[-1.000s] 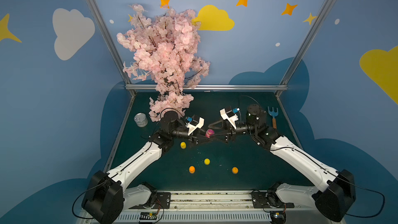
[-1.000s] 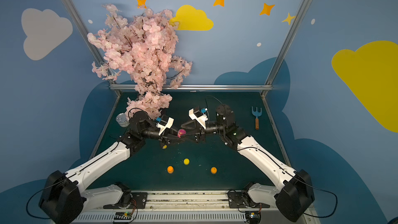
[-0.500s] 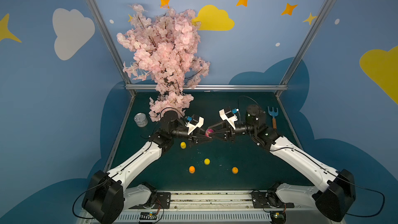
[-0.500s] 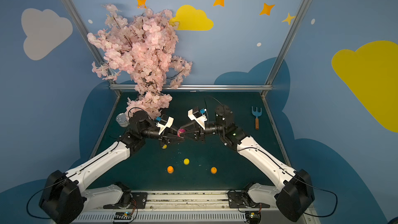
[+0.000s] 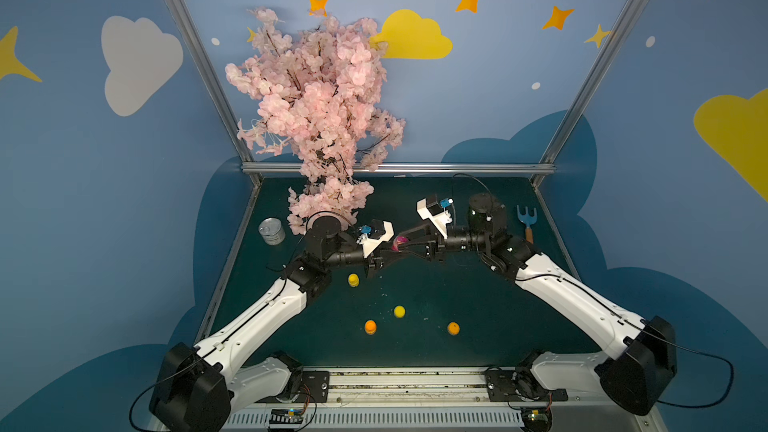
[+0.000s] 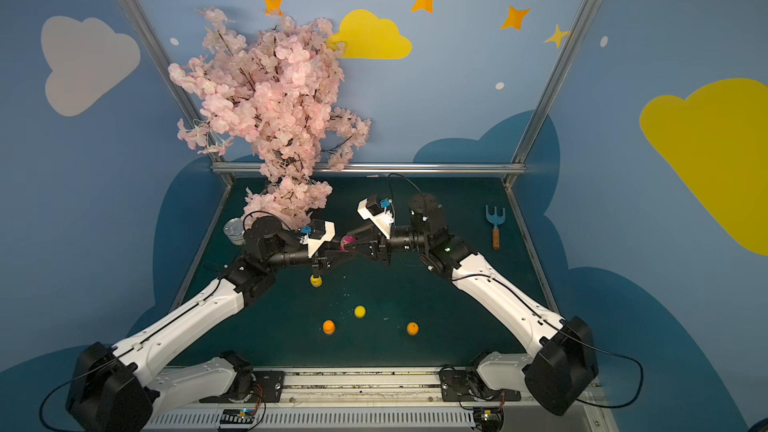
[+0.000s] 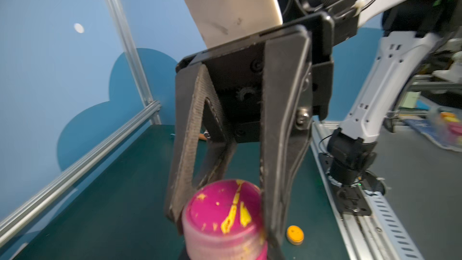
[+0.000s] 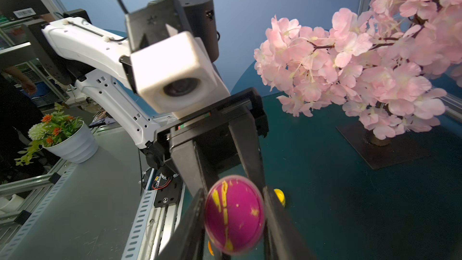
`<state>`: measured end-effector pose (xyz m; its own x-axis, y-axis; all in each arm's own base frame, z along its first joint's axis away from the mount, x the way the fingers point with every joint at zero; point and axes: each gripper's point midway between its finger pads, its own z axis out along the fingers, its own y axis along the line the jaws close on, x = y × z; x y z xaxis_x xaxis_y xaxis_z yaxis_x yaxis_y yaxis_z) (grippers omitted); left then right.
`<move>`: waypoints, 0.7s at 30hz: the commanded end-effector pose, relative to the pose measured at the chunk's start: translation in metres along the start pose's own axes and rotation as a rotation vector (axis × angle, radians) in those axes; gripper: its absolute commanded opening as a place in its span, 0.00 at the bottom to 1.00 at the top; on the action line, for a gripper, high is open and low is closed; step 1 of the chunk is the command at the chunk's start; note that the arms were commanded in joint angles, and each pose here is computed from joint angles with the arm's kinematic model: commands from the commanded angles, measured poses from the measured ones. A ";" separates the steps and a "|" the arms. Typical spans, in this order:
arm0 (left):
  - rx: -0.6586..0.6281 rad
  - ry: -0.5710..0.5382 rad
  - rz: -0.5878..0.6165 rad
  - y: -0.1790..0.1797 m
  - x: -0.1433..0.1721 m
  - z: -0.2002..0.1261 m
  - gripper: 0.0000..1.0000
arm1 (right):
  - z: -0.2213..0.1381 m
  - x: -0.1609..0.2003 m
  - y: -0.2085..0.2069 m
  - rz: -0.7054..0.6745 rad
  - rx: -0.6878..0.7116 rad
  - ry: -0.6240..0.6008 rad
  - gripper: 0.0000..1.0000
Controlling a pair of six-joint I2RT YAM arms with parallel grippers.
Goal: Close the paint jar lid
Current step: Screw the lid onto the paint jar.
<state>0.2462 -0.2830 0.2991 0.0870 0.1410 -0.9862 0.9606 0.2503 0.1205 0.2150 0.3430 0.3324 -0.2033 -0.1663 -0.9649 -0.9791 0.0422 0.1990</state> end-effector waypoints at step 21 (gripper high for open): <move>-0.485 -0.109 0.374 0.055 -0.063 0.013 0.09 | 0.013 0.042 -0.090 0.425 0.566 0.110 0.00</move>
<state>0.3108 -0.2785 0.2868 0.2220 0.3672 -0.9033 0.7054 0.5791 0.4087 0.2786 0.3507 0.3157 -0.4478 -0.1382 -0.8834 -0.8111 0.4786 0.3362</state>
